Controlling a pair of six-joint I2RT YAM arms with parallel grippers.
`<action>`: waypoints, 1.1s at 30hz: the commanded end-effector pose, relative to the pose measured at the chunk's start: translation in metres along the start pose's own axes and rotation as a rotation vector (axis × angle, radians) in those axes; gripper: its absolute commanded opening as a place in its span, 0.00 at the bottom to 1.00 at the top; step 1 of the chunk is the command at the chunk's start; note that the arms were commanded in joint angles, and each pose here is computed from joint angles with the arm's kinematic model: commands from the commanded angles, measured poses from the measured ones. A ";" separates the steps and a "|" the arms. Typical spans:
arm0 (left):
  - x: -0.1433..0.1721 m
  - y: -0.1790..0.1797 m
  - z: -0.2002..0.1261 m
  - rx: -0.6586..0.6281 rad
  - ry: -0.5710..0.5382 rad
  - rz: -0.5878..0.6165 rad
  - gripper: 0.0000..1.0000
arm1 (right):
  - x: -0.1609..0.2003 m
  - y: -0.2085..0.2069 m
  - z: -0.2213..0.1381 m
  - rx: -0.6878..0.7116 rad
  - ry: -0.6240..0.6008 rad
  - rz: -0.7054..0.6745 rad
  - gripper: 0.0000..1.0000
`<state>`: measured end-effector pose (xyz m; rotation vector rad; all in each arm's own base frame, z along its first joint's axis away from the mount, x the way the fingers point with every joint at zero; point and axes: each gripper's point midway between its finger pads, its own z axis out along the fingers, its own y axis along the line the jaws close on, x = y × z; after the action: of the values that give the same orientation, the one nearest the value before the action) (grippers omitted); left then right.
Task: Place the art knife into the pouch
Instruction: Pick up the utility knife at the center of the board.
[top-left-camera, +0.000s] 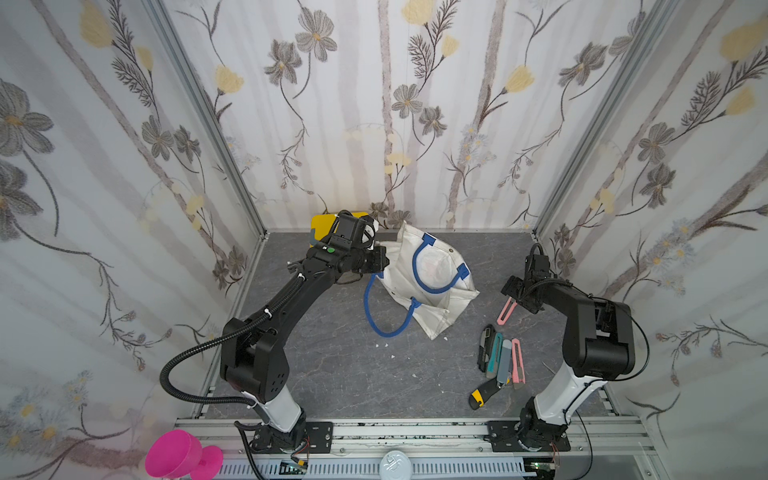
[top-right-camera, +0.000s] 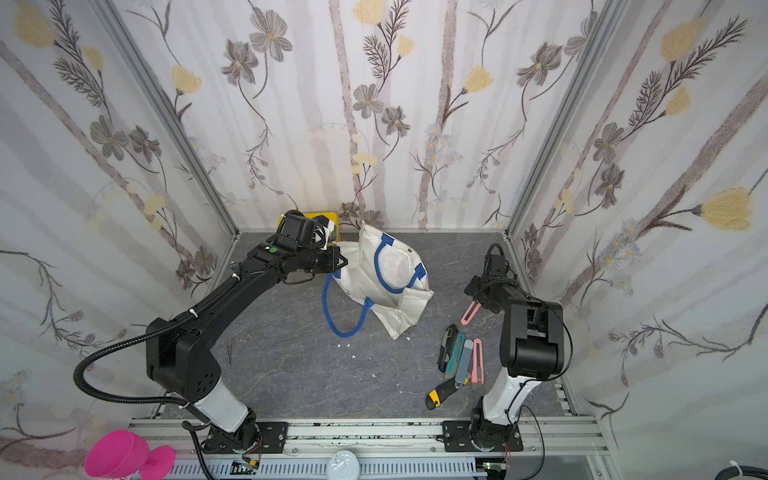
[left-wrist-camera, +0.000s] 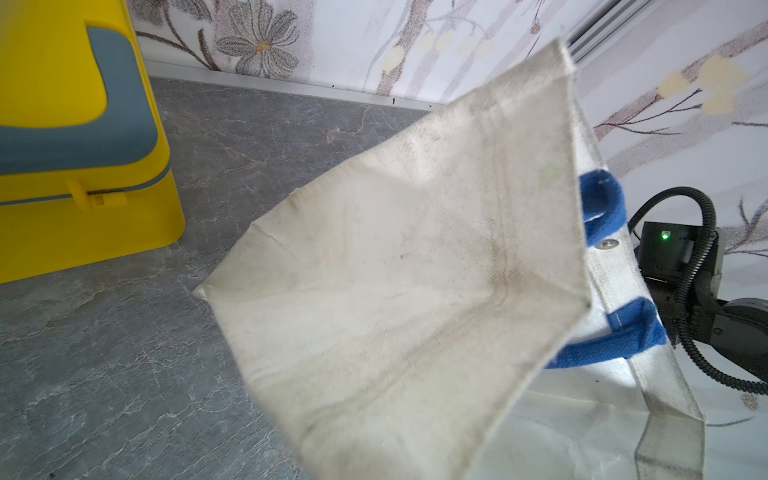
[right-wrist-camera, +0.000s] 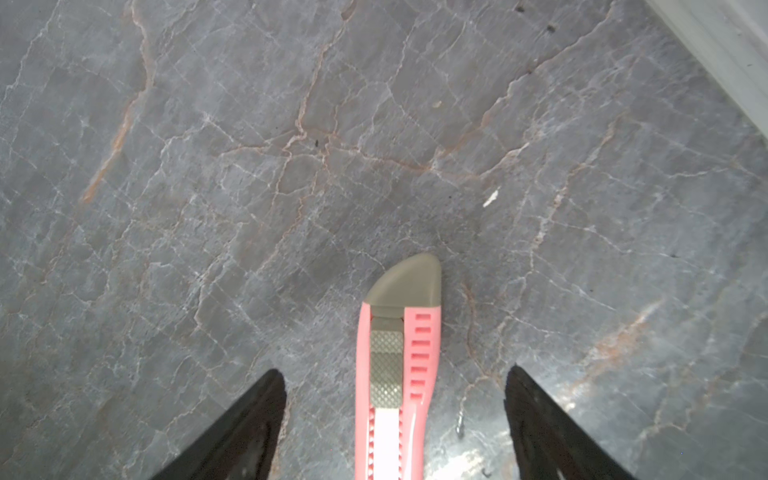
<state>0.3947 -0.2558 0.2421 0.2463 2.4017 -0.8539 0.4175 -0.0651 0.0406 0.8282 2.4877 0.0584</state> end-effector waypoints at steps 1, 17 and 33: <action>-0.008 -0.010 -0.005 0.043 -0.035 0.012 0.00 | -0.006 0.004 0.006 -0.021 -0.013 -0.008 0.83; -0.008 -0.011 -0.007 0.047 -0.040 0.016 0.00 | -0.008 0.003 0.028 0.006 0.004 -0.026 0.56; -0.007 -0.010 -0.006 0.042 -0.040 0.014 0.00 | 0.009 0.003 0.026 -0.009 0.028 -0.054 0.36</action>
<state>0.3915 -0.2550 0.2440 0.2377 2.3962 -0.8647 0.4352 -0.0673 0.0210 0.7674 2.4855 0.0431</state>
